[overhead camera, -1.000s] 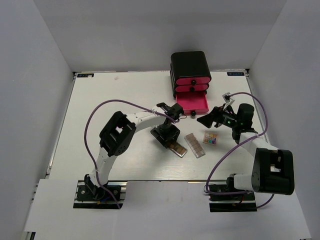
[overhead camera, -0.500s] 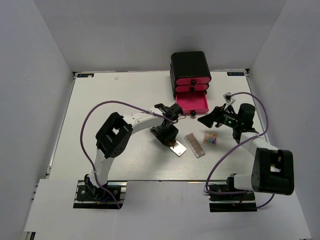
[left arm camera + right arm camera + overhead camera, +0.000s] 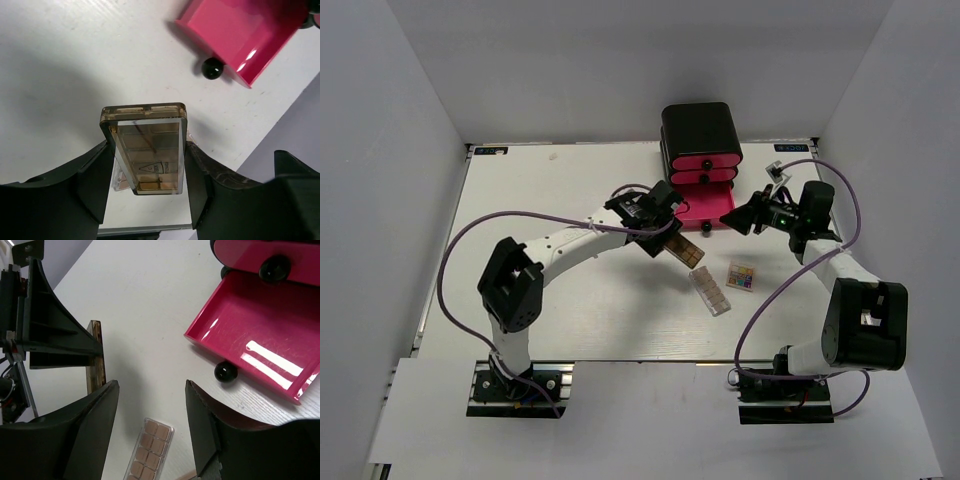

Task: Organize the makeup

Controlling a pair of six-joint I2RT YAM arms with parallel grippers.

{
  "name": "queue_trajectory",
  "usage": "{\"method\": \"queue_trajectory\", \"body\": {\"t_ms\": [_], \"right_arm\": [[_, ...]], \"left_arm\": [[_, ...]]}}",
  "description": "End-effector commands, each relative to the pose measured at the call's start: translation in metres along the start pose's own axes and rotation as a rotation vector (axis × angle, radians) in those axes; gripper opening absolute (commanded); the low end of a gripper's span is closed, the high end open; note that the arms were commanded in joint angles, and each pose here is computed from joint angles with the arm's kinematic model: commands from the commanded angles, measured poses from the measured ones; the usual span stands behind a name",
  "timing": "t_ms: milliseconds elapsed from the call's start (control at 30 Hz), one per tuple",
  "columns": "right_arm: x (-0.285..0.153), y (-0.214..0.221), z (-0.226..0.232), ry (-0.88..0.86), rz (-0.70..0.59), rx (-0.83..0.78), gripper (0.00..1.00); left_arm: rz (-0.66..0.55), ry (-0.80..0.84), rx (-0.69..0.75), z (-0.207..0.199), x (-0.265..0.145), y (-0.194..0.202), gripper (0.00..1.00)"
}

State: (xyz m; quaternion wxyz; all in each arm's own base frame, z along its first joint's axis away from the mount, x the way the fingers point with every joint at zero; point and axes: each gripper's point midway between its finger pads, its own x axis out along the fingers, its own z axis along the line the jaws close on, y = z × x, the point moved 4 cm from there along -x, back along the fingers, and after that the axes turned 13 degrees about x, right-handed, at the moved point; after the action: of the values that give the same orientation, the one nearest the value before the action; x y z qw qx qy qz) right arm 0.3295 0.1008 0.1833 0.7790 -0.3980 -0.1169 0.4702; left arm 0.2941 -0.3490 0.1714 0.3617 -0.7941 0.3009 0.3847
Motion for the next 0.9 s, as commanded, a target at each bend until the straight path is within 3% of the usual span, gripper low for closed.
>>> {"method": "queue_trajectory", "body": {"t_ms": [0,400,533,867], "right_arm": [[0.001,-0.013,0.002,-0.005,0.001,-0.049,0.61],[-0.008,-0.017,0.011,0.031,-0.045,-0.11,0.62],[-0.016,-0.013,0.008,0.08,-0.068,-0.119,0.63],[-0.041,-0.043,-0.014,0.264,-0.239,-0.088,0.63]], "left_arm": [[-0.068,0.081,0.006,-0.021,-0.006,-0.011,0.2],[-0.094,0.244,0.029,-0.083,0.004,-0.029,0.21],[-0.093,0.259,0.033,-0.102,0.025,-0.027,0.21],[-0.198,0.323,-0.132,-0.123,0.05,-0.055,0.18]]}}
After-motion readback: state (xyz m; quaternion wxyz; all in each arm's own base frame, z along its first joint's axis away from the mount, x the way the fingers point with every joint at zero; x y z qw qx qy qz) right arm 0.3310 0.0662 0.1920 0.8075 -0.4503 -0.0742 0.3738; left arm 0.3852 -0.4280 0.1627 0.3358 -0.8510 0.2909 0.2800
